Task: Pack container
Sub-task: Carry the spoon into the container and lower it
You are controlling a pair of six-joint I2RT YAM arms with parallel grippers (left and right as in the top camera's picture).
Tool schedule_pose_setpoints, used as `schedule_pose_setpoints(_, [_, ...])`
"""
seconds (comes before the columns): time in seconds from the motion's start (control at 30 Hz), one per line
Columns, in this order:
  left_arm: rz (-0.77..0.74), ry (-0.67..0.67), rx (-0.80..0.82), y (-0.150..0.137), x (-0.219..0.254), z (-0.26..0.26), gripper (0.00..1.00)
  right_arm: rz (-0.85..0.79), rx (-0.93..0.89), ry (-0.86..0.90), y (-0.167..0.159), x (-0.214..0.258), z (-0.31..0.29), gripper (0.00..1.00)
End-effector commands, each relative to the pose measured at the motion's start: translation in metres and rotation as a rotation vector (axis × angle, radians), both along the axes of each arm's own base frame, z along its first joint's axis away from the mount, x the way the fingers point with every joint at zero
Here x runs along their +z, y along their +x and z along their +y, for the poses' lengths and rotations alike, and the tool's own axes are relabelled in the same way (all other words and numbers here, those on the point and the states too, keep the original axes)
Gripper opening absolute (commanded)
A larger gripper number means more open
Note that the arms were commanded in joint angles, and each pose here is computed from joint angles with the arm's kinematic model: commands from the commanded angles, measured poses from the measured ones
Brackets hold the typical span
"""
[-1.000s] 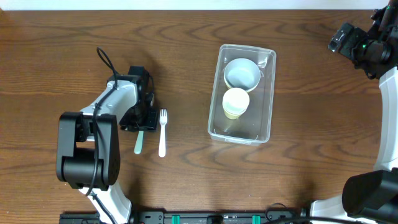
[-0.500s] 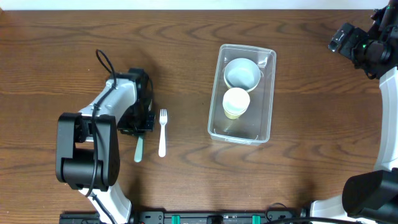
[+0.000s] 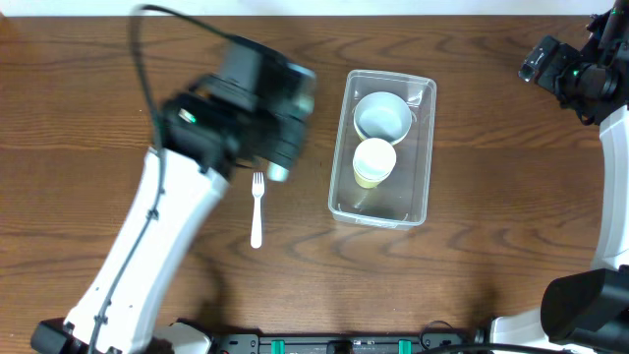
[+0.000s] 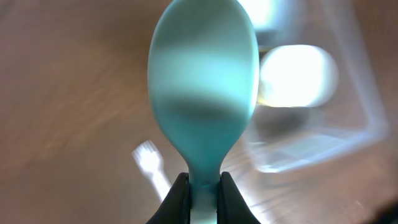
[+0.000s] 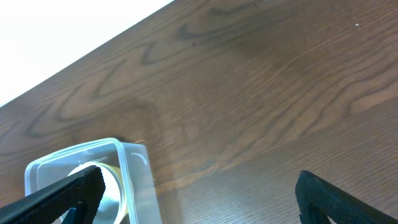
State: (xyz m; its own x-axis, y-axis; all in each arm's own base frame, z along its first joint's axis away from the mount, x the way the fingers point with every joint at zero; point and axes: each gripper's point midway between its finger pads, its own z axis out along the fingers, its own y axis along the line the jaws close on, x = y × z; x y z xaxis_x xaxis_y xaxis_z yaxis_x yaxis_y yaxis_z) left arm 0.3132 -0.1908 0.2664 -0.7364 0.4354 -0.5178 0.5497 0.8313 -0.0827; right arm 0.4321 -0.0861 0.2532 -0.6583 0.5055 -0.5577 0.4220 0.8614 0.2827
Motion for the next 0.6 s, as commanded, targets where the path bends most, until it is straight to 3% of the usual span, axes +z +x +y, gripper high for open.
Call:
schedule_pose_setpoints(0.0, [-0.01,0.044,-0.25,-0.02,-0.02,-0.052,0.06,0.0,-0.007,-0.005,-0.001,0.0,-0.004,0.99])
schedule_pose_setpoints(0.13, [-0.033,0.07,-0.434,-0.032,-0.05,-0.109,0.06,0.001,-0.008,-0.006,-0.001,0.0,-0.004,0.99])
schedule_pose_setpoints(0.27, [-0.013,0.093,-0.516,-0.034,-0.088,-0.147,0.06,0.0,-0.007,-0.005,-0.001,0.0,-0.004,0.99])
schedule_pose_setpoints(0.57, [0.037,0.174,-0.646,-0.039,-0.15,-0.174,0.06,0.001,-0.008,-0.006,-0.001,0.0,-0.004,0.99])
